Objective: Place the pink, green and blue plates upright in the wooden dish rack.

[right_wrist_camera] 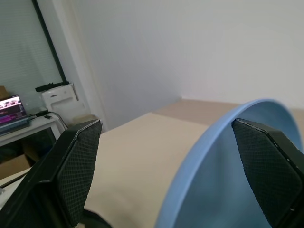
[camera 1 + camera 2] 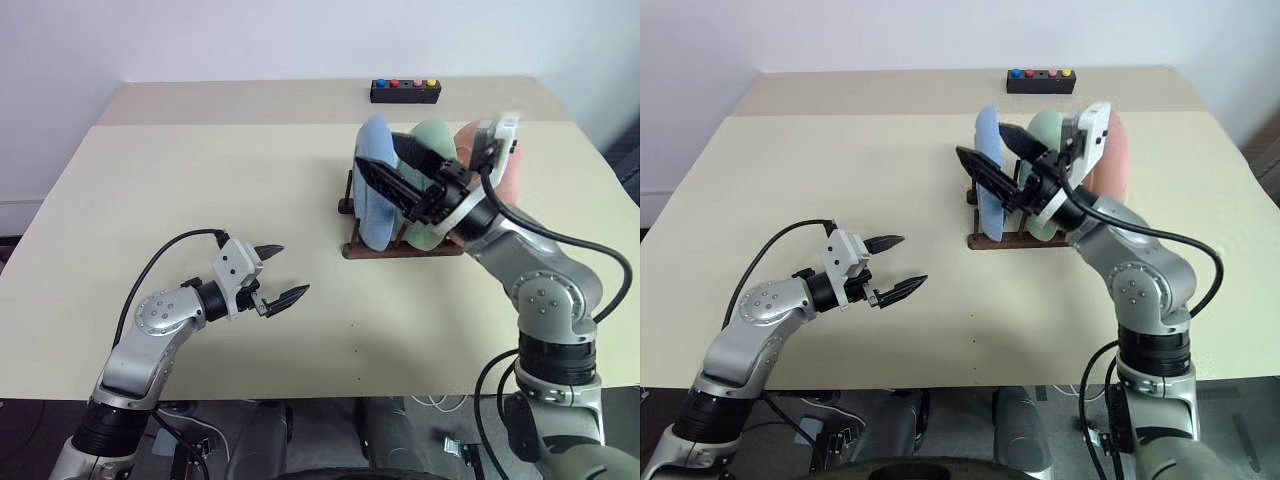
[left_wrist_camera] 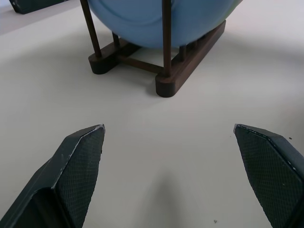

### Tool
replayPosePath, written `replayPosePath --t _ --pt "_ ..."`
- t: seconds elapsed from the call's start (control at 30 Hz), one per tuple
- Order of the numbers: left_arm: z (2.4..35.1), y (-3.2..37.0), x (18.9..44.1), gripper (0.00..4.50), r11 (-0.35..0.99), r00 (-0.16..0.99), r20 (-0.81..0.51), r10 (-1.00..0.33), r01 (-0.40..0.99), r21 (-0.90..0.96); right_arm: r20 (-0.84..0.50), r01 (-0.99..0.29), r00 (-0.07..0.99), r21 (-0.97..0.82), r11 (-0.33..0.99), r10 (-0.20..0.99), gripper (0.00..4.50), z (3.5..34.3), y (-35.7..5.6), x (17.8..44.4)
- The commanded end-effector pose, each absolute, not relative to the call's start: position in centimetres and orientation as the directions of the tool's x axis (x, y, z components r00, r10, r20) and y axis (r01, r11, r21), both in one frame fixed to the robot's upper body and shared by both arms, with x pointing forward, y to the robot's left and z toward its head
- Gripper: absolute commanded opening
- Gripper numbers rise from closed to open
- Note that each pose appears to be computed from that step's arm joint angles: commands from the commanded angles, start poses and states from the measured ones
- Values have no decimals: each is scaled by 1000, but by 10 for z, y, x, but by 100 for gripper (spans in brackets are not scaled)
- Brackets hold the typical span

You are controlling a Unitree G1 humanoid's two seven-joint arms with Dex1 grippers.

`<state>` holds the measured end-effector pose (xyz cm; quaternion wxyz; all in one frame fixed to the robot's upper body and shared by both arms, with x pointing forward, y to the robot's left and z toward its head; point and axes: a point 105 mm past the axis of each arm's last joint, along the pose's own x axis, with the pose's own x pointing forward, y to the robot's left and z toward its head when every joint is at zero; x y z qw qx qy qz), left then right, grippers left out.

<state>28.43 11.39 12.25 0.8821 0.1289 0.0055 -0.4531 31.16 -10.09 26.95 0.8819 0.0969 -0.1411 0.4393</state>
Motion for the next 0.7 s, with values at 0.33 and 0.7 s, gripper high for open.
replayPosePath --t 0.33,0.7 --pt "129 104 282 450 530 563 -95 -821 813 240 353 -757 564 -139 638 747 444 294 -115 300" --pt "129 119 291 450 567 606 -97 -789 780 263 208 -723 558 -354 593 803 444 285 -162 263"
